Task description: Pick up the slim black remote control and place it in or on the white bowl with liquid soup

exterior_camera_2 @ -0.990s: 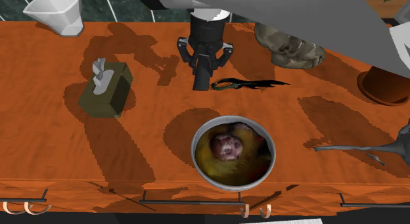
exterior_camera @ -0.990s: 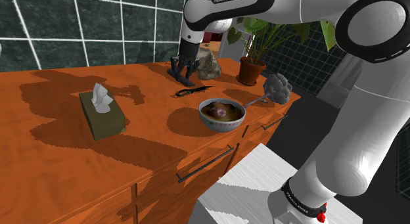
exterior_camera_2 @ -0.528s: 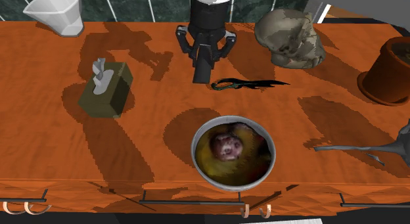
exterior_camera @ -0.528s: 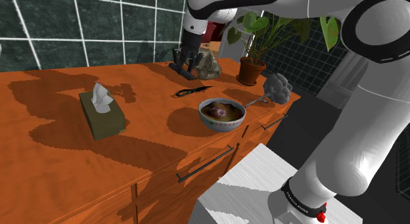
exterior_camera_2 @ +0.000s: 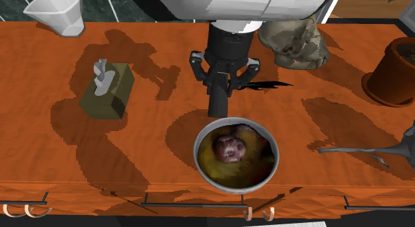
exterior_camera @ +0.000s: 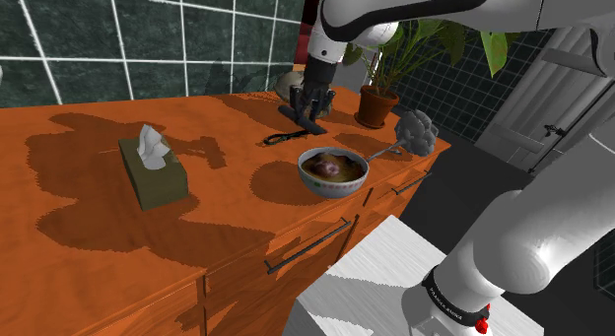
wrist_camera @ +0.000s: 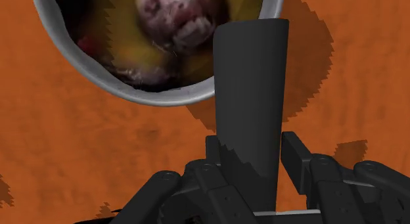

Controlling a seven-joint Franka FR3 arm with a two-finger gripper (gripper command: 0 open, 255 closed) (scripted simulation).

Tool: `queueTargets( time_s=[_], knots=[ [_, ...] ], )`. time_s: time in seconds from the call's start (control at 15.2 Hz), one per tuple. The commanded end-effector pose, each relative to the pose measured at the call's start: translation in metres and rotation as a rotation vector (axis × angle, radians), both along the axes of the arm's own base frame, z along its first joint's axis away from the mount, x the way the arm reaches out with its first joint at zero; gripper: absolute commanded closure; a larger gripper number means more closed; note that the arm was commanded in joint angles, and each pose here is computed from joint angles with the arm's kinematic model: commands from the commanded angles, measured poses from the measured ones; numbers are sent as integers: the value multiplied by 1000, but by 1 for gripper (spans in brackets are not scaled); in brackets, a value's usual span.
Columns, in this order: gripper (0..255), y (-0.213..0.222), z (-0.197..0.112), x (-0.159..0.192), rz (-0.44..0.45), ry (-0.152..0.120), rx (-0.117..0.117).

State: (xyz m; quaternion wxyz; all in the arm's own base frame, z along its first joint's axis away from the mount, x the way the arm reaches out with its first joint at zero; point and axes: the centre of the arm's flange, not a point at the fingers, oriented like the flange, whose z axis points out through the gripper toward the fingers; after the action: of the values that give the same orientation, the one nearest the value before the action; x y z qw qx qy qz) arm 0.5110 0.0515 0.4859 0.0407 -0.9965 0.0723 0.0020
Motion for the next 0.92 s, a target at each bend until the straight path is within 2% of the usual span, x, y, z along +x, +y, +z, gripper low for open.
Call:
queueTargets(
  time_s=[0.0,0.59,0.86],
  knots=[
    [255,-6,-3,-28,0,0,0],
    [255,-36,-8,-143,0,0,0],
    [255,-37,-24,-146,0,0,0]
  ],
)
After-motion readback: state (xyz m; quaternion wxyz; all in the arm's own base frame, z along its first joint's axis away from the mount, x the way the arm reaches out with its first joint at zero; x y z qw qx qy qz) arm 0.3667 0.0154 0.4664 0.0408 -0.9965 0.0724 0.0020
